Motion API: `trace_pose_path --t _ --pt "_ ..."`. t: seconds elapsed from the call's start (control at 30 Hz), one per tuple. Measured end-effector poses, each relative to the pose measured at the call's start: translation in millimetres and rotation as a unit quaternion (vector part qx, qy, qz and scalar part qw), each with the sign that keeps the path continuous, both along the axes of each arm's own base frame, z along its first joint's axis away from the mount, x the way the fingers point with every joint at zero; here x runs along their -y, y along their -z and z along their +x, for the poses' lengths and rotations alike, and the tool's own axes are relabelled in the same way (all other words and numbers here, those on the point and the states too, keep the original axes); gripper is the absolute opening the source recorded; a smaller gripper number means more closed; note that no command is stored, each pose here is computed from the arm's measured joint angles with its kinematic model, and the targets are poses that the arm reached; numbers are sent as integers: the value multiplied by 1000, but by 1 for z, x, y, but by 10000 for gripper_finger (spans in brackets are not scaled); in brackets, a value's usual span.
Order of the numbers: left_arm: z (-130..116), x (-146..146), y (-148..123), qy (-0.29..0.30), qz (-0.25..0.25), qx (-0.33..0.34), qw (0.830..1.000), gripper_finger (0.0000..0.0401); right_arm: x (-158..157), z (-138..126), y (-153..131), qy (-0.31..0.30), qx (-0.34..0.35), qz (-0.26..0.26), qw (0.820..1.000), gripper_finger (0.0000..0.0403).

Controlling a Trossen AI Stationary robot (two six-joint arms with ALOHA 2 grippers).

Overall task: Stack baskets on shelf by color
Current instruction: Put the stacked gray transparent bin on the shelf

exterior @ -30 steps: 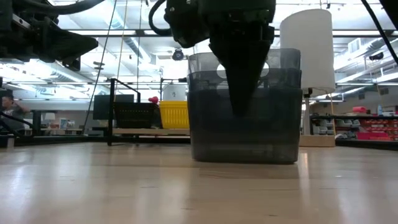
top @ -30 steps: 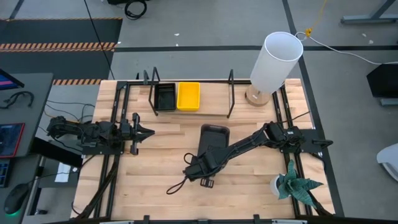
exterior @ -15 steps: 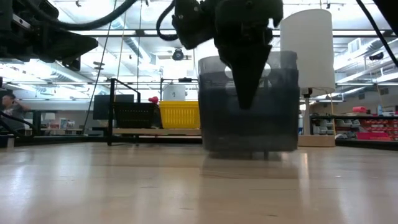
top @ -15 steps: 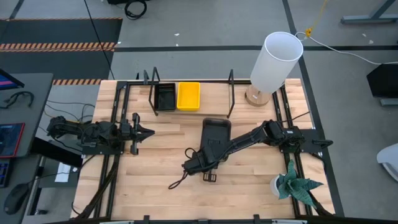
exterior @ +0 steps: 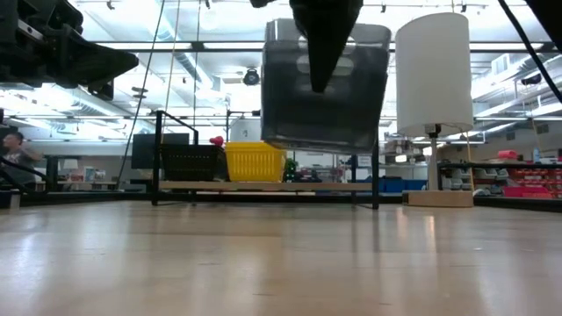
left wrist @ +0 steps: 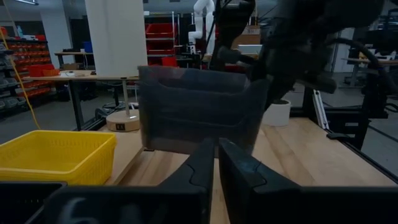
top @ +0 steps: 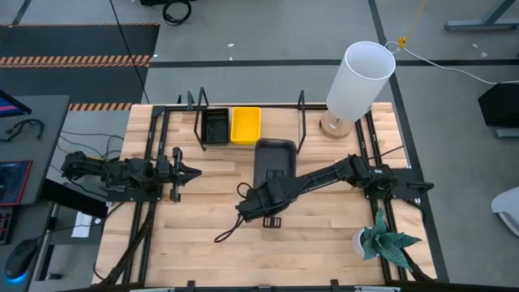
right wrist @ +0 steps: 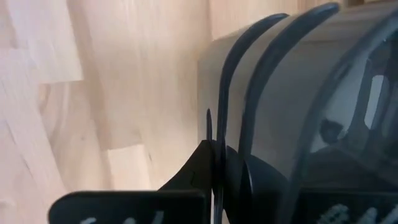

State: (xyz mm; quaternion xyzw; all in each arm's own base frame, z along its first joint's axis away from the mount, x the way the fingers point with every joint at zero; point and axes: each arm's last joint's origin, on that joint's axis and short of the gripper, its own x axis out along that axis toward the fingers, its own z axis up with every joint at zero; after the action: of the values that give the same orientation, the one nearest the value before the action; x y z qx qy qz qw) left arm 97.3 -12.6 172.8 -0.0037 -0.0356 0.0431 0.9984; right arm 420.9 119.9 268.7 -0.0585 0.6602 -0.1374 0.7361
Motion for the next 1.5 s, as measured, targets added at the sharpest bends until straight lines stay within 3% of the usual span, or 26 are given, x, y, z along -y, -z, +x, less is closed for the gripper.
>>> trace_pose_path --t 0.47,0.67,1.2,1.5 --pt "0 0 0 0 0 0 1000 38 62 8 -10 5 -14 23 1000 16" --pt "0 0 0 0 0 0 1000 29 64 3 -24 29 0 89 996 16" --pt "0 0 0 0 0 0 1000 36 99 3 -29 55 8 72 996 16" --pt "0 0 0 0 0 0 1000 29 135 4 -28 71 5 69 995 16"
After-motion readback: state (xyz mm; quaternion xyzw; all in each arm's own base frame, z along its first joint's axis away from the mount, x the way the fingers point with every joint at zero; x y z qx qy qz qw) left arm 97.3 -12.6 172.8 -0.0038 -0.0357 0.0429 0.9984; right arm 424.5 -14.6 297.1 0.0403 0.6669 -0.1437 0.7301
